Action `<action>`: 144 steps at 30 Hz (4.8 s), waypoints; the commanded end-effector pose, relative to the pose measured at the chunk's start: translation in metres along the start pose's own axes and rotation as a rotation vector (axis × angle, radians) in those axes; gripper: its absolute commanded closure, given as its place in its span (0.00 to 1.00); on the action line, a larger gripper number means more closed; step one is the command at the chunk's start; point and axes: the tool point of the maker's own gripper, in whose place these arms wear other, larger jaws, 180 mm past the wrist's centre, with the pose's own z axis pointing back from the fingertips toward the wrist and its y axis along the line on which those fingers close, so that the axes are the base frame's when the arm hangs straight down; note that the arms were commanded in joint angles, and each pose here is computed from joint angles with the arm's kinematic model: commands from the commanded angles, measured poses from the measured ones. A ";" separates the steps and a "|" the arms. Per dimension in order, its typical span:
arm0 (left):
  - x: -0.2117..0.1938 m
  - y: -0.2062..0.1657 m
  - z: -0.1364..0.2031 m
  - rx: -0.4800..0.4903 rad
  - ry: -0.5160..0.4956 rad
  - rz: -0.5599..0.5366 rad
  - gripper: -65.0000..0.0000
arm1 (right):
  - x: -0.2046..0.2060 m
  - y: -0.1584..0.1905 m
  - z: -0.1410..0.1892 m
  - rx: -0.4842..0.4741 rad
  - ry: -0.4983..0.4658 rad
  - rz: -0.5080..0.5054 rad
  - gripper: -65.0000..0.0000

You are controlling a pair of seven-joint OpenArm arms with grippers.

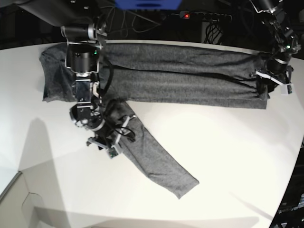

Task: Layout the t-shirt on the table in an organized manner, then fold the t-shirt properly
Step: 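Release the right gripper and move it to the hanging sleeve, then lift the sleeve with the right gripper and lay it across the shirt body, then open the right gripper and raise it off the sleeve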

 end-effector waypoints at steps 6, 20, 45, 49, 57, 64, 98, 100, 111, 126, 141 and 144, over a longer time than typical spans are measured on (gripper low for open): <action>-0.001 0.004 0.002 0.008 0.022 -0.018 0.66 | 0.028 -0.033 0.004 -0.101 -0.075 0.004 0.49; -0.001 0.004 0.002 0.008 0.022 -0.018 0.66 | 0.007 -0.028 -0.002 -0.095 -0.026 -0.028 0.50; 0.001 0.004 0.001 0.008 0.018 -0.021 0.66 | 0.016 -0.058 0.002 -0.209 -0.037 -0.030 0.65; 0.002 0.004 0.001 0.008 0.018 -0.022 0.66 | 0.016 -0.060 0.002 -0.216 -0.036 -0.030 0.72; 0.002 0.004 0.001 0.008 0.018 -0.022 0.66 | 0.014 -0.060 0.003 -0.215 -0.033 -0.029 0.81; 0.003 0.006 0.001 0.009 0.015 -0.024 0.66 | -0.003 -0.051 -0.004 -0.188 0.018 -0.045 1.00; 0.013 0.004 -0.002 0.005 -0.006 -0.030 0.66 | 0.058 0.155 0.125 0.025 -0.321 0.132 1.00; 0.015 0.004 -0.002 0.005 -0.009 -0.031 0.66 | 0.051 0.173 0.127 0.066 -0.307 0.123 1.00; 0.014 0.003 -0.002 0.005 -0.006 -0.035 0.66 | 0.029 0.251 0.133 0.256 -0.263 0.102 1.00; 0.013 0.003 -0.001 0.004 -0.007 -0.029 0.66 | -0.007 0.274 0.120 0.325 -0.170 0.086 1.00; 0.016 0.004 -0.001 0.005 -0.013 -0.032 0.66 | -0.037 0.305 0.147 0.457 -0.130 0.202 0.48; 0.024 0.002 0.000 0.005 -0.033 -0.045 0.66 | -0.038 0.294 0.153 0.427 -0.131 0.190 0.46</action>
